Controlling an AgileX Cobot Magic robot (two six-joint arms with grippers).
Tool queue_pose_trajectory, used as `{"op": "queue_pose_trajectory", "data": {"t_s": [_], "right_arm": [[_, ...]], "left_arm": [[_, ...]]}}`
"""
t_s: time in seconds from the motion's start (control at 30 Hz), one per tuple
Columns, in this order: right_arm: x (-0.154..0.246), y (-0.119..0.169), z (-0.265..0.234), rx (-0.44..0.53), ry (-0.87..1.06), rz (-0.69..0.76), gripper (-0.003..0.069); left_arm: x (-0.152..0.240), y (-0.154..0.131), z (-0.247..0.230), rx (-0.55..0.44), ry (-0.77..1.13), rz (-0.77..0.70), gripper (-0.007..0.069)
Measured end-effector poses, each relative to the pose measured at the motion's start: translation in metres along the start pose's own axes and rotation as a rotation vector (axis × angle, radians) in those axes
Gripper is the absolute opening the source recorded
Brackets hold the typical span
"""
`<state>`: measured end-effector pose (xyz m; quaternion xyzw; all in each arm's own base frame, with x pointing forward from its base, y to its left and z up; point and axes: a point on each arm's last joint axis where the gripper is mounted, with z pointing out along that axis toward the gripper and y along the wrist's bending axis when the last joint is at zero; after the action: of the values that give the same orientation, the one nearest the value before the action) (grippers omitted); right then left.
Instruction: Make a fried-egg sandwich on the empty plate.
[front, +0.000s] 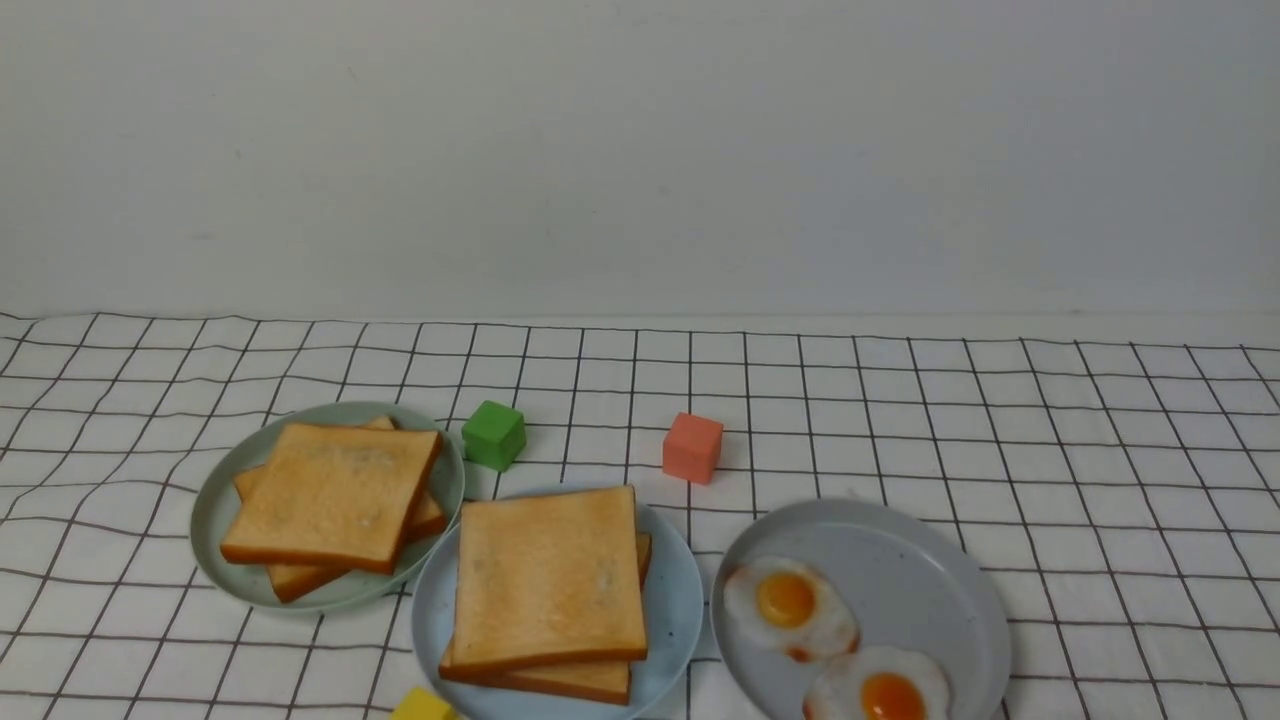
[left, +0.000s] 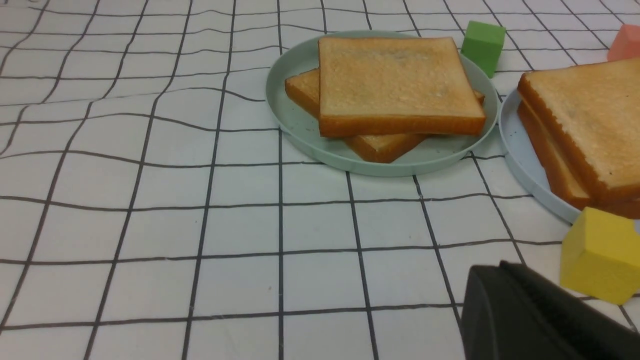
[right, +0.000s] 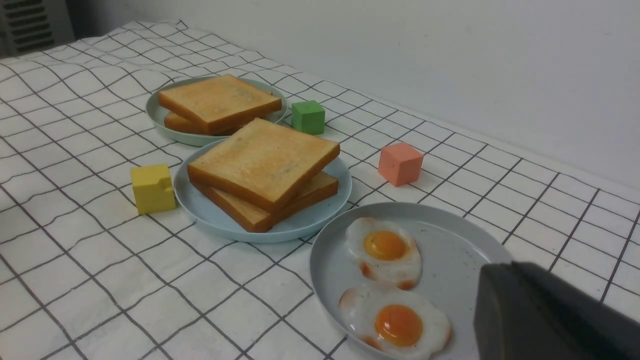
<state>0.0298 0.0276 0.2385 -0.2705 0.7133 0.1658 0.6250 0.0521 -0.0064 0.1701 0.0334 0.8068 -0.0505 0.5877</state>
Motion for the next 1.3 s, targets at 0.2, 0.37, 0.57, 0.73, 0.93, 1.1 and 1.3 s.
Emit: {"op": "queue_pose_trajectory", "data": {"t_s": [0.2, 0.37, 0.57, 0.73, 0.93, 1.1, 1.3], "right_arm": [[0.000, 0.000, 0.000, 0.000, 0.000, 0.000, 0.0046], [0.000, 0.000, 0.000, 0.000, 0.000, 0.000, 0.0052], [0.000, -0.005, 0.000, 0.119, 0.010, 0.020, 0.0062], [0.001, -0.014, -0.001, 0.335, 0.020, 0.107, 0.0067], [0.025, -0.022, 0.000, 0.519, 0.150, 0.258, 0.0079], [0.052, -0.026, 0.008, 0.554, 0.181, 0.259, 0.0085], [0.067, -0.026, 0.014, 0.553, 0.163, 0.299, 0.0092]], "left_arm": [[0.000, 0.000, 0.000, 0.000, 0.000, 0.001, -0.0003], [0.000, 0.000, 0.000, 0.000, 0.000, 0.003, -0.0003], [0.000, 0.000, 0.000, 0.000, 0.000, 0.003, -0.0001], [0.000, 0.000, 0.000, 0.000, 0.000, 0.003, 0.0000], [0.000, 0.000, 0.000, 0.000, 0.000, 0.003, 0.0000], [0.000, 0.000, 0.000, 0.000, 0.000, 0.003, 0.0000], [0.000, 0.000, 0.000, 0.000, 0.000, 0.003, 0.0000]]}}
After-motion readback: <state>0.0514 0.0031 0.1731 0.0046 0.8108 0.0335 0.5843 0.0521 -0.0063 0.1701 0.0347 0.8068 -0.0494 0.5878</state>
